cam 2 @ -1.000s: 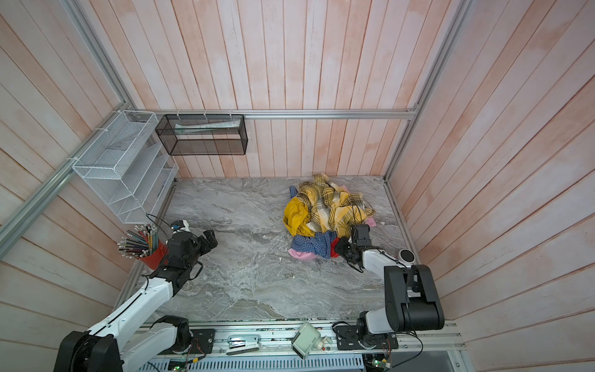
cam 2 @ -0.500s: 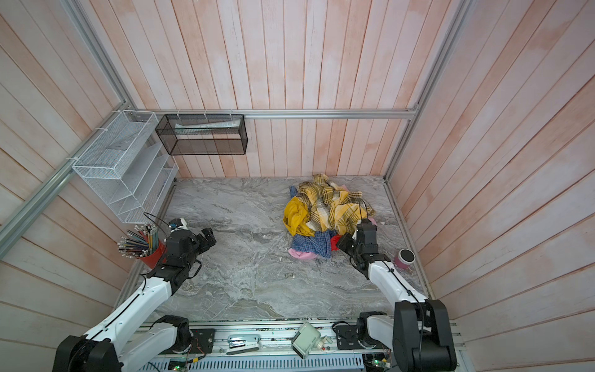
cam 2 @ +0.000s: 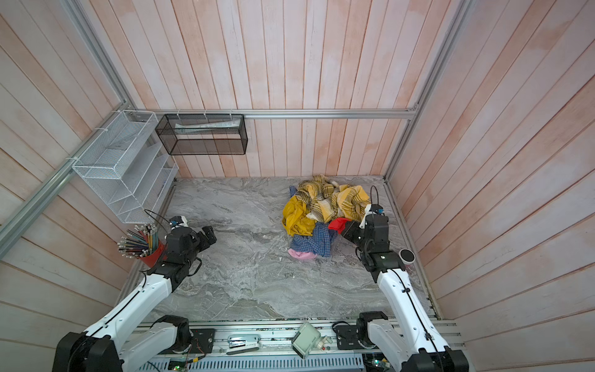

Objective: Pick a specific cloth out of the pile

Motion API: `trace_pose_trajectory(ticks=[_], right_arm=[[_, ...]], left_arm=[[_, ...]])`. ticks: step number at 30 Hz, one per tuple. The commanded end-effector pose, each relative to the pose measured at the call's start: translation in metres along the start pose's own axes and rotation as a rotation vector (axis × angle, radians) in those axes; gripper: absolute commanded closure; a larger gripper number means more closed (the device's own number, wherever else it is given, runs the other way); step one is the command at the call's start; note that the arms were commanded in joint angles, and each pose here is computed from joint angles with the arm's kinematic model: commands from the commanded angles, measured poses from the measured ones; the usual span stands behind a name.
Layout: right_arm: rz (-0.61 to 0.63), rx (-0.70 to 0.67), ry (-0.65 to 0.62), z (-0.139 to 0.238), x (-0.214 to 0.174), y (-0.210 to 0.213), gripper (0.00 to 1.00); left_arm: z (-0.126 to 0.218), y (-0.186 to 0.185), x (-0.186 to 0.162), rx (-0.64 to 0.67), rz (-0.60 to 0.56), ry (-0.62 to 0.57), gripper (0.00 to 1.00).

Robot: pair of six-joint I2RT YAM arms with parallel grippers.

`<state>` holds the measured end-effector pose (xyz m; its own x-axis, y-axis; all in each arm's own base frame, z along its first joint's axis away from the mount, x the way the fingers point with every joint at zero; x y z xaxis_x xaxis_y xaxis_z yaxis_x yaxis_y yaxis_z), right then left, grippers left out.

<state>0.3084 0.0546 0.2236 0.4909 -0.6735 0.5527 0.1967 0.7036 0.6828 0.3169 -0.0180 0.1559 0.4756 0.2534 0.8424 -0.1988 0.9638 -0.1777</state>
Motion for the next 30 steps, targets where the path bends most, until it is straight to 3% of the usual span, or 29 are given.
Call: trace_pose_trajectory(ticks=[1,15,22,30], right_arm=[[0.056,0.034,-0.05,0.014,0.017,0.026,1.0],[0.174,0.132,-0.286,0.079,0.062,0.095,1.0],[0.231,0.211,-0.332,0.099,0.068,0.118,1.0],[0.295,0.358,-0.293,0.107,0.058,0.155,1.0]], left_arm=[[0.0,-0.003,0.01,0.007,-0.018,-0.019,0.0],[0.0,-0.002,0.01,0.007,-0.027,-0.023,0.0],[0.0,-0.003,0.009,0.005,-0.026,-0.021,0.0],[-0.002,-0.006,0.008,-0.003,-0.026,-0.019,0.0]])
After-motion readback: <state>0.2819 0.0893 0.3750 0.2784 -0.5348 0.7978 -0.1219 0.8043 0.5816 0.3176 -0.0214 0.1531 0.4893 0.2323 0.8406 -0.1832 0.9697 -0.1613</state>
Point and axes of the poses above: each gripper's point midway between its finger pads, its own z axis back along the fingers, its own y axis along the line the jaws close on, x = y × z, the point moved 2 cm from there along z, back along the fingers, and after that the axes turned 10 degrees about -z, right-handed, at the moved point
